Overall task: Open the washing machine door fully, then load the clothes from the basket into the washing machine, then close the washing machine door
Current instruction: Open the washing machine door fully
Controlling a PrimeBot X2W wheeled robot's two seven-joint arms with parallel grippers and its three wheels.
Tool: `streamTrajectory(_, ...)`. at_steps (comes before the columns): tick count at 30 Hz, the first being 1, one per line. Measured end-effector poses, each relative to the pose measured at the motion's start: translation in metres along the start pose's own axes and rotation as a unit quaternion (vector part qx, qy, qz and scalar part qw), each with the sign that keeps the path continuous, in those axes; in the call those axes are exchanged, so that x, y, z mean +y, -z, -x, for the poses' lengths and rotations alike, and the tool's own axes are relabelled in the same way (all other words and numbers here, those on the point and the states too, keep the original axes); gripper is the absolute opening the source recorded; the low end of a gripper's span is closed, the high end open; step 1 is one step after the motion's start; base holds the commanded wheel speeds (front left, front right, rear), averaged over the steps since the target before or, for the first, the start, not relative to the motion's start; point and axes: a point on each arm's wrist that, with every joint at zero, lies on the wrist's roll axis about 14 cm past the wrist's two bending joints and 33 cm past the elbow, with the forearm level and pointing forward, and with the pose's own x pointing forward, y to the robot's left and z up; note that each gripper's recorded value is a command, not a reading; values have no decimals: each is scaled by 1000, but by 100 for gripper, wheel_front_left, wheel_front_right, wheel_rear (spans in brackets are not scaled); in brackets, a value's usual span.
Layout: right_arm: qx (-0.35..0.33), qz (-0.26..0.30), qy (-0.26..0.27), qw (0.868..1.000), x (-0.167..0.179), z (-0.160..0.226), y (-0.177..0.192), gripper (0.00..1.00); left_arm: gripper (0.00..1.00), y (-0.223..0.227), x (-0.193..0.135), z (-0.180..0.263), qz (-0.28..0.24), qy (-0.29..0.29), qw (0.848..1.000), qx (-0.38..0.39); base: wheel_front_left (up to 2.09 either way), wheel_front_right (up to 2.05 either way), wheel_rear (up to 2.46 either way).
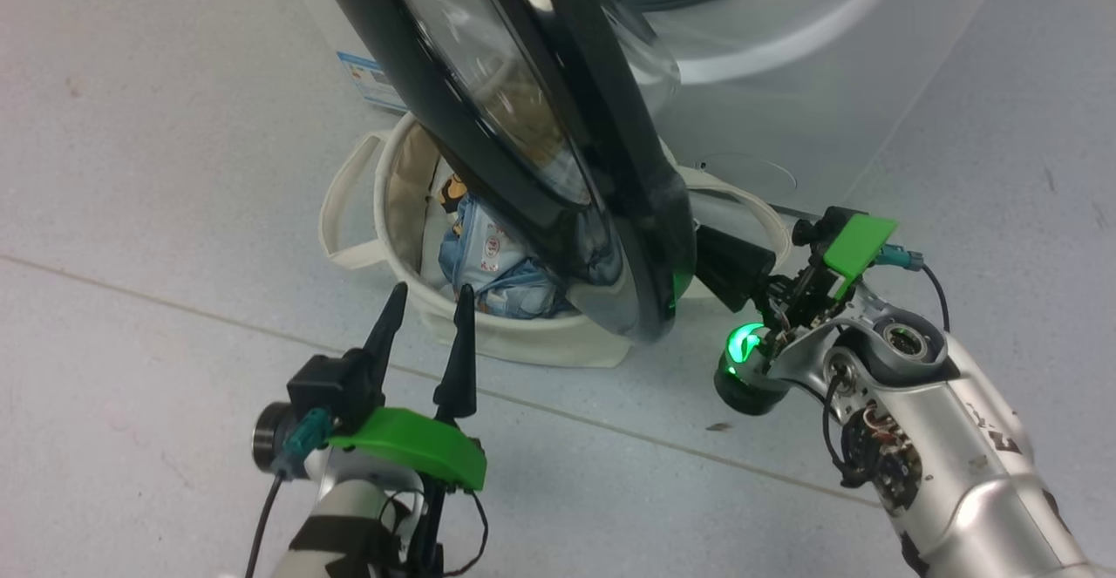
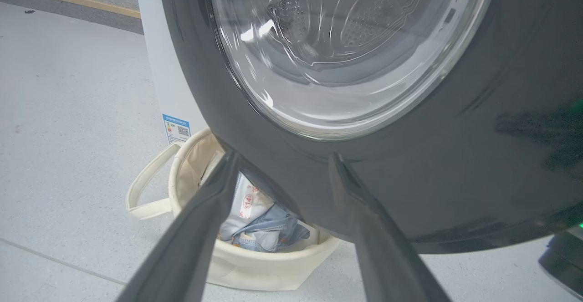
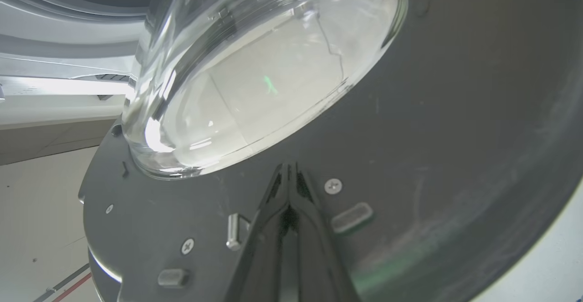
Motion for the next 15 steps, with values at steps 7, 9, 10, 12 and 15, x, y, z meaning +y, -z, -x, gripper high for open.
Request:
streamTrajectory(7, -47, 14, 2, 999, 7, 10, -4, 0, 100, 1, 5, 12, 1, -6, 1000, 2, 0, 0, 0)
streamTrajectory(9, -79, 32, 1, 996, 14, 18, -14, 0, 100, -1, 3, 15, 1, -3, 1000, -1, 0, 0, 0)
streamTrajectory(10, -99, 51, 2, 994, 20, 23, -21, 0, 100, -2, 1, 16, 2, 2, 1000, -3, 0, 0, 0)
streamTrajectory(12, -142, 108, 4, 984, 38, 35, -34, 0, 100, -4, -2, 19, 1, 7, 1000, -7, 0, 0, 0)
streamTrajectory(15, -212, 216, 7, 953, 67, 56, -47, 0, 100, -7, -8, 23, 5, 16, 1000, -11, 0, 0, 0)
